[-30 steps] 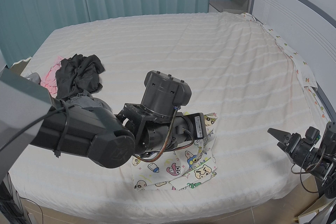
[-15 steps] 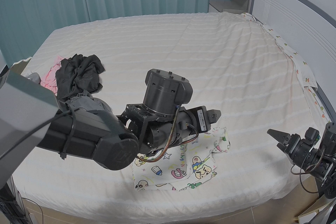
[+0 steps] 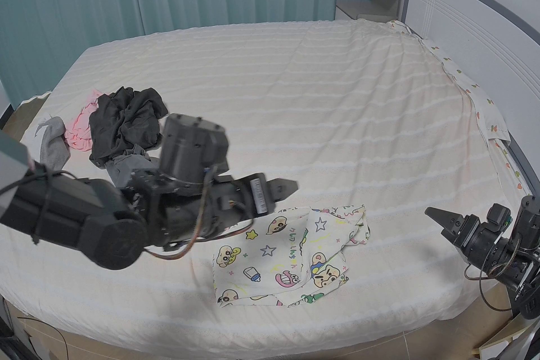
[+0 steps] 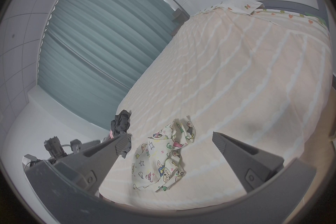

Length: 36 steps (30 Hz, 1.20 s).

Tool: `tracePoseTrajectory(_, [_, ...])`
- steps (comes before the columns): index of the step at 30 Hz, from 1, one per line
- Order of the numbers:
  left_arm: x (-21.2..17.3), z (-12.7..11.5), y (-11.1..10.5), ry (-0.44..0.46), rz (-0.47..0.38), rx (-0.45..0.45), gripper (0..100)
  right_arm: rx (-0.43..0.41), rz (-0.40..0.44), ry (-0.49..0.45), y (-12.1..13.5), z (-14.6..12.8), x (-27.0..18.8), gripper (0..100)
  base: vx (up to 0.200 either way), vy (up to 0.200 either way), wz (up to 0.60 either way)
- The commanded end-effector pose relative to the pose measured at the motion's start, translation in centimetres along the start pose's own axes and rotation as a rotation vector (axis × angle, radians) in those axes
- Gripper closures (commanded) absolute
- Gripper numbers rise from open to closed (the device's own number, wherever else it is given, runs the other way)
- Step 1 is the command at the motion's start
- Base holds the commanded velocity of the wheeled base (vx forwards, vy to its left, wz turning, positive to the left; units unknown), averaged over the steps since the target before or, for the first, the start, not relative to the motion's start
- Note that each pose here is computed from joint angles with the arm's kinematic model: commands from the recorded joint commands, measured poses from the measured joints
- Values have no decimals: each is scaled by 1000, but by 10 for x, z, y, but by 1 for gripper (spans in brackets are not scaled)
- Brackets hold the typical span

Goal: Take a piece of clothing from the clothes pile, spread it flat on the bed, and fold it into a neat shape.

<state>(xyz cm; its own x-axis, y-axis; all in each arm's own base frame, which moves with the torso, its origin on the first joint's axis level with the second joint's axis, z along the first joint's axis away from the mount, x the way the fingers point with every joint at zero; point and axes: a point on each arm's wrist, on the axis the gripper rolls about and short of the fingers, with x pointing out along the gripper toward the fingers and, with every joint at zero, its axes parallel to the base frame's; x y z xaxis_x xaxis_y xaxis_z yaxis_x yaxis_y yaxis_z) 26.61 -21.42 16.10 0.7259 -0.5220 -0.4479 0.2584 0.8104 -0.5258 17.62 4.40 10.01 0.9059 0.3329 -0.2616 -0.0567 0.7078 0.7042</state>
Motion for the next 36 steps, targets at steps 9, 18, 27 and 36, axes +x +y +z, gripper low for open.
tracePoseTrajectory(9, [-123, -21, 141, -161, 145, -329, 0, -130, -5, 193, 65, -35, 63, 0, 0, 0, 0])
tracePoseTrajectory(18, [-130, -35, 148, -157, 70, -403, 0, -243, -57, 284, 77, -45, 89, 0, 0, 67, 0])
tracePoseTrajectory(27, [-131, -35, 152, -151, 50, -415, 0, -258, -75, 325, 88, -45, 94, 0, 0, 200, 0])
tracePoseTrajectory(36, [-133, -35, 152, -153, 46, -414, 0, -329, -132, 322, 96, -52, 100, 0, 0, 200, 0])
